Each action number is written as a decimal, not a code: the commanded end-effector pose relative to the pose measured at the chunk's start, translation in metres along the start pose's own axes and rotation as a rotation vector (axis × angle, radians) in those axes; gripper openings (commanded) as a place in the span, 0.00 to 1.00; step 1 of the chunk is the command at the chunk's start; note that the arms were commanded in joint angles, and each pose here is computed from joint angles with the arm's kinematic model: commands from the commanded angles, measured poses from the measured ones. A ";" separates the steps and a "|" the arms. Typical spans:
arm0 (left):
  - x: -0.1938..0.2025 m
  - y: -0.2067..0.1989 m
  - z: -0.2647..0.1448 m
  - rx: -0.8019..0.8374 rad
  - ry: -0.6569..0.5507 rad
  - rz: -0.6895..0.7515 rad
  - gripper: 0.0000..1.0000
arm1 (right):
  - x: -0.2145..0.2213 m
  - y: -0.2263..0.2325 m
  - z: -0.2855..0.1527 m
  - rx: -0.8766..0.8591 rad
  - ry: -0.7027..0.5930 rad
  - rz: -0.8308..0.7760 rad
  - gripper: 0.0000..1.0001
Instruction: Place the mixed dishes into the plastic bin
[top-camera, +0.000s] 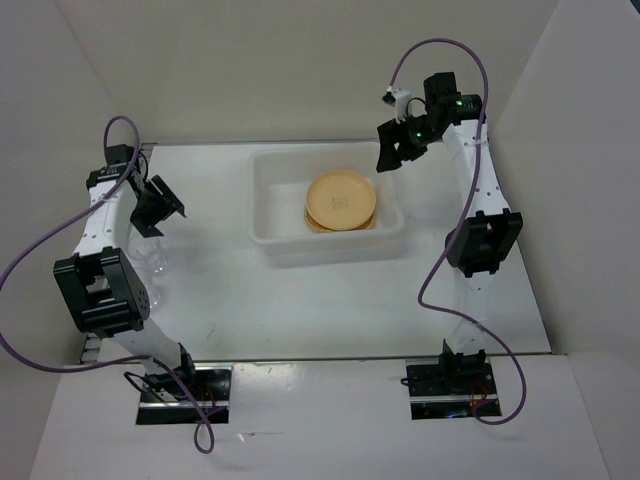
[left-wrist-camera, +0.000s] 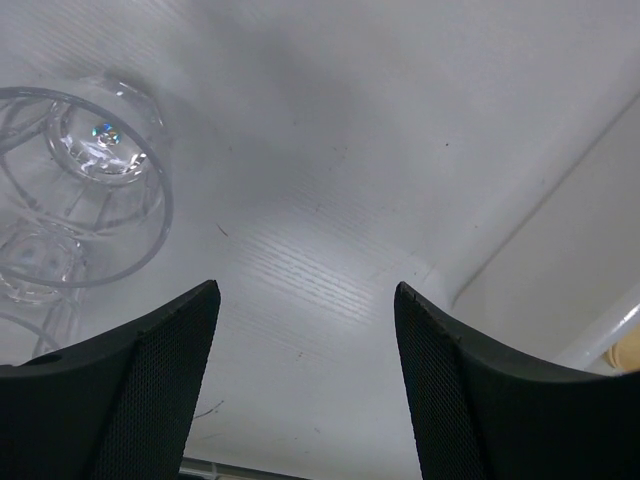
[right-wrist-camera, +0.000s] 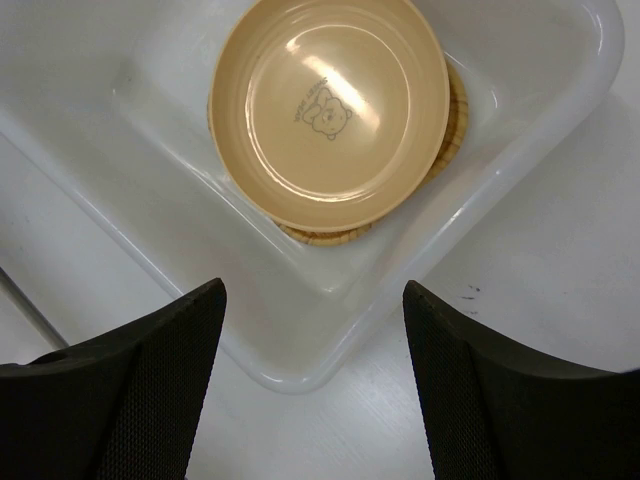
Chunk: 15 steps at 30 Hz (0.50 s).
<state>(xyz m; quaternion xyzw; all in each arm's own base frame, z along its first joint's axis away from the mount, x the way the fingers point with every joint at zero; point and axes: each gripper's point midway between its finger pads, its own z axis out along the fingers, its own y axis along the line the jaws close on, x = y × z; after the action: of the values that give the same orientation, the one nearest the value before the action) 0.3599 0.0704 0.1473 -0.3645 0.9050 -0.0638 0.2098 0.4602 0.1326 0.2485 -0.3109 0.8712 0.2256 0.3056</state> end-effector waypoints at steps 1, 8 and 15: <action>-0.012 0.012 0.005 -0.053 -0.044 0.021 0.78 | -0.007 0.015 -0.014 -0.017 -0.028 -0.039 0.77; -0.016 0.032 0.008 -0.152 -0.061 0.011 0.77 | -0.004 0.014 -0.012 -0.012 -0.018 -0.034 0.77; -0.003 0.054 0.027 -0.207 -0.018 -0.009 0.77 | -0.006 0.012 -0.014 0.002 -0.022 -0.039 0.77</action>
<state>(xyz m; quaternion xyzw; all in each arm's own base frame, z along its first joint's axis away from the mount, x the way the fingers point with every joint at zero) 0.3454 0.1016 0.1249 -0.3821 0.9034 0.0145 0.1940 0.4586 0.1320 0.2426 -0.3111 0.8739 0.2257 0.2975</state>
